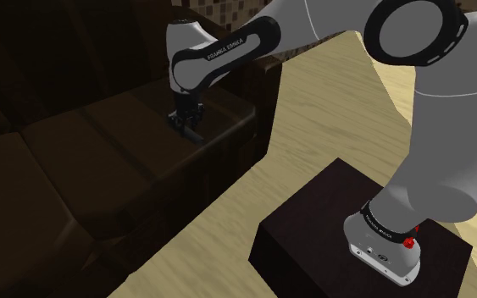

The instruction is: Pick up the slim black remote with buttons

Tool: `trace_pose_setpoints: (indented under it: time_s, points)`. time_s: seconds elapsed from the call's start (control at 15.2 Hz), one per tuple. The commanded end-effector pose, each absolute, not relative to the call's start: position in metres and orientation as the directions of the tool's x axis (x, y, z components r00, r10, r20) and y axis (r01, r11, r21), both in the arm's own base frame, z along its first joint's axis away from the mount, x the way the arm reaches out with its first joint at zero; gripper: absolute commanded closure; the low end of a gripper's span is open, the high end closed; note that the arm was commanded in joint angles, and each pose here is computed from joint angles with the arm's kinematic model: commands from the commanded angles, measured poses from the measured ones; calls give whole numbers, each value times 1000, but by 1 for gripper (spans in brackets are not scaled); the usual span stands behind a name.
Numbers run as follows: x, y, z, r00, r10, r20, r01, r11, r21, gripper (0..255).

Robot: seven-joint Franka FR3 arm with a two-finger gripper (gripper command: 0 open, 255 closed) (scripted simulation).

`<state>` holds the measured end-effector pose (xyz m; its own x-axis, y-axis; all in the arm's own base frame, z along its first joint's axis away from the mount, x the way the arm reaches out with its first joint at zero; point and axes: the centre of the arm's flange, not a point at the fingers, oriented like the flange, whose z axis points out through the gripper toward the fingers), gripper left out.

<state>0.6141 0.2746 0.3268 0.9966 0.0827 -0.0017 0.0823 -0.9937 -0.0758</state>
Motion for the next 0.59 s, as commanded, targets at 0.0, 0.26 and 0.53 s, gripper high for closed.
trace_pose_setpoints:
  time_s: [0.0, 0.26, 0.53]
  points:
    - [614, 274, 337, 997, 83, -2, 82, -994, -76, 255]
    - [614, 274, 358, 997, 83, -2, 83, -994, -76, 255]
    - [614, 274, 370, 997, 83, -2, 82, -994, -76, 255]
